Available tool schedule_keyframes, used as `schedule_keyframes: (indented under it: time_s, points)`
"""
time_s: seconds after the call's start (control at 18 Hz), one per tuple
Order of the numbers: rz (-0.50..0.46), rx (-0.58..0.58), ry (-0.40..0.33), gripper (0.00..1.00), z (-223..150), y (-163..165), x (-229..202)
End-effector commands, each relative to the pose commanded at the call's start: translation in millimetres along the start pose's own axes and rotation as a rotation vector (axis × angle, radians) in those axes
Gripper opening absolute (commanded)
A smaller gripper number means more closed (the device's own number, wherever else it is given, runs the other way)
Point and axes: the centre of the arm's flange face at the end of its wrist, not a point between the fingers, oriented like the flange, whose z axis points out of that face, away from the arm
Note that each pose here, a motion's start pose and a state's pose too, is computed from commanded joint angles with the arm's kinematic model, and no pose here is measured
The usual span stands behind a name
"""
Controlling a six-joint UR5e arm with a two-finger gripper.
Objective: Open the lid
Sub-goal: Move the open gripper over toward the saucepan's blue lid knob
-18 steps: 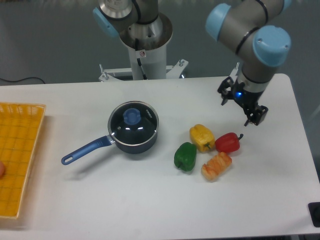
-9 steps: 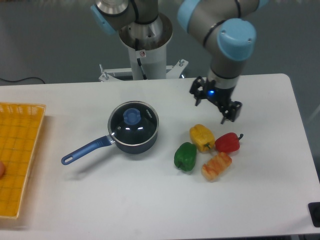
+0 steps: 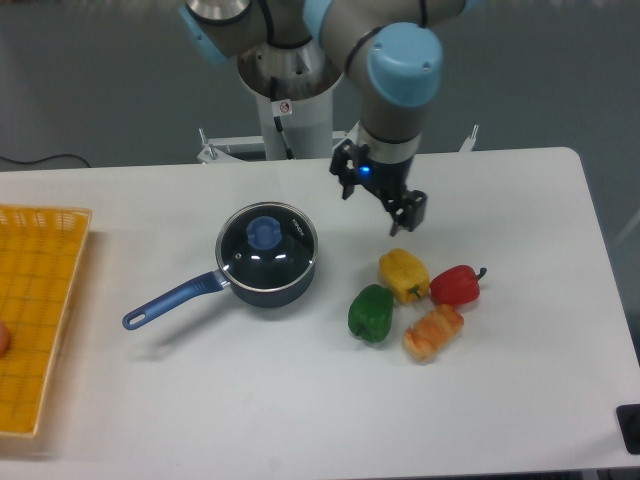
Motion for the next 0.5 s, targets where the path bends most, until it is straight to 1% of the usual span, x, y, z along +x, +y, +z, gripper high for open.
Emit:
schedule_keyframes:
  time_s: [0.17,0.33,0.5]
  points:
    - [0.106,-0.065,-0.003,1.00,6.9,-21.9,16.6]
    - [0.155,-0.078,0.024,1.00,22.0,-38.8,36.7]
    - [0.201,-0.098,0.028,1.00,28.9,-55.1,52.9]
